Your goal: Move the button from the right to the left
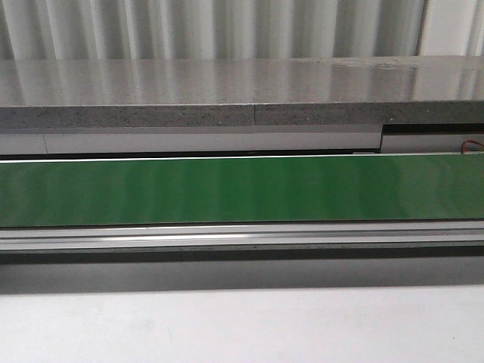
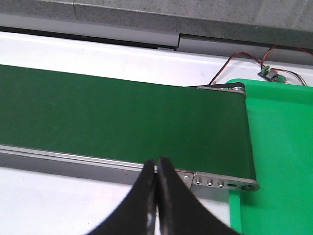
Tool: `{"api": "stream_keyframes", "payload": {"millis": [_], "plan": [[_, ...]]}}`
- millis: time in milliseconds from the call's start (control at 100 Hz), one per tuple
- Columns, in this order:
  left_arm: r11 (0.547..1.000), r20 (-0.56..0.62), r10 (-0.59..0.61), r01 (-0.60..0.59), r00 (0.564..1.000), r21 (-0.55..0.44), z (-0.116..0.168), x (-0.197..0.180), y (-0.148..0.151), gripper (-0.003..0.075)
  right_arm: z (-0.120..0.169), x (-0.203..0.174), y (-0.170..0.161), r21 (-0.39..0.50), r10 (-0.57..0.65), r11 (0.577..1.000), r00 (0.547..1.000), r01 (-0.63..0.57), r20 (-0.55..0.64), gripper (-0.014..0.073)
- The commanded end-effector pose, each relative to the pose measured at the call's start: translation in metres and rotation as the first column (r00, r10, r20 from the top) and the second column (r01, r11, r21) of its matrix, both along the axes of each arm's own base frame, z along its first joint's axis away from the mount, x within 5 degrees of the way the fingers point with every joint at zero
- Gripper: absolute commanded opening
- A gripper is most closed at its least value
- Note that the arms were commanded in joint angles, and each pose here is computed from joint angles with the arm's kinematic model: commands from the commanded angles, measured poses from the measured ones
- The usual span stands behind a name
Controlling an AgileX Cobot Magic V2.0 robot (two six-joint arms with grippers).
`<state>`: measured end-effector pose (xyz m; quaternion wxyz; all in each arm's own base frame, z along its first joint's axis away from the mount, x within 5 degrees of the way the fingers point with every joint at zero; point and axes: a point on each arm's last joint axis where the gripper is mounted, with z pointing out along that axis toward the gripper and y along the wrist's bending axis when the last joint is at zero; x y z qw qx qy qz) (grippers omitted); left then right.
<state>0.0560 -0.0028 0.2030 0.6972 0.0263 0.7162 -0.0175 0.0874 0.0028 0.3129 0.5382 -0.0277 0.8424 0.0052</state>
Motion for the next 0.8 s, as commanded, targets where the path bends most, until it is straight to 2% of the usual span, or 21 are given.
{"api": "stream_keyframes", "payload": {"millis": [0, 210, 430, 590, 790], "plan": [[1.000, 0.095, -0.019, 0.020, 0.995, -0.010, 0.001, -0.002, -0.001, -0.0020, 0.014, 0.002, -0.001, -0.001, -0.012, 1.000, 0.996, 0.012, 0.090, -0.0067], [1.000, 0.095, -0.019, 0.020, 0.995, -0.010, 0.001, -0.002, -0.001, -0.0020, 0.010, 0.001, -0.003, 0.002, -0.037, 0.999, 0.982, 0.038, 0.187, -0.0067], [1.000, 0.095, -0.019, 0.020, 0.995, -0.010, 0.001, -0.002, -0.001, -0.0020, -0.029, -0.009, -0.006, 0.056, -0.109, 0.994, 0.943, 0.096, 0.314, -0.0067], [1.000, 0.095, -0.019, 0.020, 0.995, -0.010, 0.001, -0.002, -0.001, -0.0020, -0.052, -0.019, -0.005, 0.105, -0.106, 0.992, 0.907, 0.069, 0.407, -0.0067], [1.000, 0.095, -0.019, 0.020, 0.995, -0.010, 0.001, -0.002, -0.001, -0.0020, -0.073, -0.028, -0.003, 0.124, -0.081, 0.992, 0.868, 0.023, 0.490, -0.0067]]}}
